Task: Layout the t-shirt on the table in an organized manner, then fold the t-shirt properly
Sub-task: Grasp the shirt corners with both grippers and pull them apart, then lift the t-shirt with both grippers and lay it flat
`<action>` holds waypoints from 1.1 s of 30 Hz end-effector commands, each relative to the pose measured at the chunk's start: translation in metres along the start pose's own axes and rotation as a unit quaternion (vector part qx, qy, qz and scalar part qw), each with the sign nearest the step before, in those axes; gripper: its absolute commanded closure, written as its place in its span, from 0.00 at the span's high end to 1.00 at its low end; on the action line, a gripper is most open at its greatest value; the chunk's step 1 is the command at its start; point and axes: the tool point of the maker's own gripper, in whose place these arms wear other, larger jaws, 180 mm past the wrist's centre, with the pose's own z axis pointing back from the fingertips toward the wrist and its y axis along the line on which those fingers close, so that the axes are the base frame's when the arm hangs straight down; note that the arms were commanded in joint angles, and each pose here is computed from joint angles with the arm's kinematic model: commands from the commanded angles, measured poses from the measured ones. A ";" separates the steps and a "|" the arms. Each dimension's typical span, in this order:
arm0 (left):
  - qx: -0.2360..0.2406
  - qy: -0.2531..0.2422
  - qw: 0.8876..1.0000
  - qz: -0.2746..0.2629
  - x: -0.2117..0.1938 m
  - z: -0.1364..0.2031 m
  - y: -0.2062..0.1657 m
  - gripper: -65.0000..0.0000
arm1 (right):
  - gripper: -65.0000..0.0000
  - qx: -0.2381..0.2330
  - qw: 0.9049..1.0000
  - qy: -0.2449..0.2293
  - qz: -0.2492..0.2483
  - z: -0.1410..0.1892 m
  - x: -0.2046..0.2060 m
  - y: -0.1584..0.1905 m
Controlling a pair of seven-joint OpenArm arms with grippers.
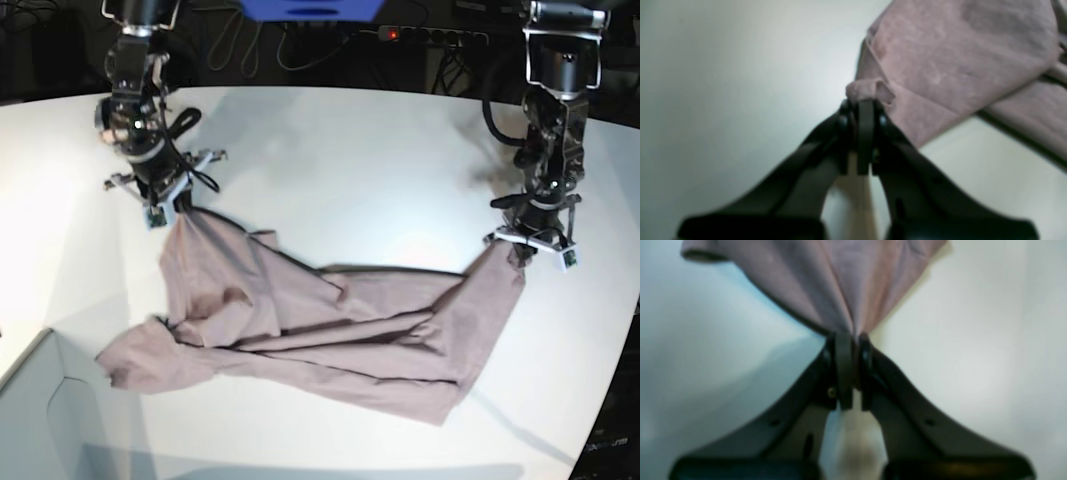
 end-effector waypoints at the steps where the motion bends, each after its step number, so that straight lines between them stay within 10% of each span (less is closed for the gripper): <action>1: -0.012 -0.039 0.999 -0.007 0.027 0.003 -0.005 0.00 | 0.00 -0.016 0.999 -0.043 0.009 0.008 0.026 -0.011; 17: -0.046 -0.198 0.979 -0.004 0.112 0.107 -0.014 0.00 | 0.00 -0.153 0.964 -0.216 0.038 0.126 0.134 -0.089; 33: -0.029 -0.139 0.990 0.001 0.055 0.123 0.000 0.00 | 0.00 -0.095 0.972 -0.199 0.077 0.126 0.126 -0.082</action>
